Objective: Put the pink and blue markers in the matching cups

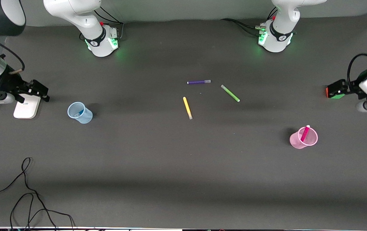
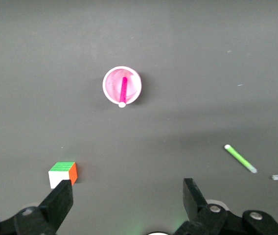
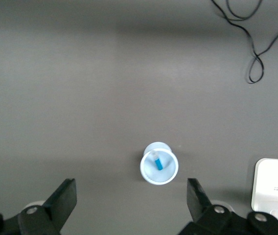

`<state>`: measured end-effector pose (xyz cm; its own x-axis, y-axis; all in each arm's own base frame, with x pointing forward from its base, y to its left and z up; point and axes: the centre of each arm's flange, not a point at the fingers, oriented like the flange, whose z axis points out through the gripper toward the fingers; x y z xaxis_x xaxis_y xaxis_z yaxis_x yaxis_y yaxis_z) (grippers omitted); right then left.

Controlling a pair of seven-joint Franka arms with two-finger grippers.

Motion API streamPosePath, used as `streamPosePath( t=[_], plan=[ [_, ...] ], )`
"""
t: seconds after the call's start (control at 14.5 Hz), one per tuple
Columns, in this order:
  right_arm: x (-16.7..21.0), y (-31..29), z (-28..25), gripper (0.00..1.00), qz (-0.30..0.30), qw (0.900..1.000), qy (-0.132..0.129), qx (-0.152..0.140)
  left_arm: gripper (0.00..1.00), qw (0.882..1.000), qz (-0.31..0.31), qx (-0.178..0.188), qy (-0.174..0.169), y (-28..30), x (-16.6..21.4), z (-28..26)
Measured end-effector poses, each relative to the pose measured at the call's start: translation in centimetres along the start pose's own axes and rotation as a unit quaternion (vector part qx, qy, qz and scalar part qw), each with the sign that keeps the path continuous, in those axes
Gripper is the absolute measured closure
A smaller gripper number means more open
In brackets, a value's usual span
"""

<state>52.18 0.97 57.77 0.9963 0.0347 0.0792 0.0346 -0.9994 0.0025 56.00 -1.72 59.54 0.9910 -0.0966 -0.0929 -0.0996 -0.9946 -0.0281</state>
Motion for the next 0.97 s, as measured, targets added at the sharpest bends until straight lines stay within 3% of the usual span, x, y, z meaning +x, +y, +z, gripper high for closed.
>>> streamPosePath(
  t=[0.28,0.97],
  plan=[
    [-0.1,-1.6,-3.2,0.0,0.031,0.999,-0.005,0.006,0.0,1.0,-0.009,-0.007,0.005,0.3,-0.7,-0.6],
    [0.2,-1.6,-2.4,0.0,0.045,0.999,-0.019,0.013,0.0,1.0,-0.006,-0.008,-0.002,0.7,-0.6,0.0]
  ],
)
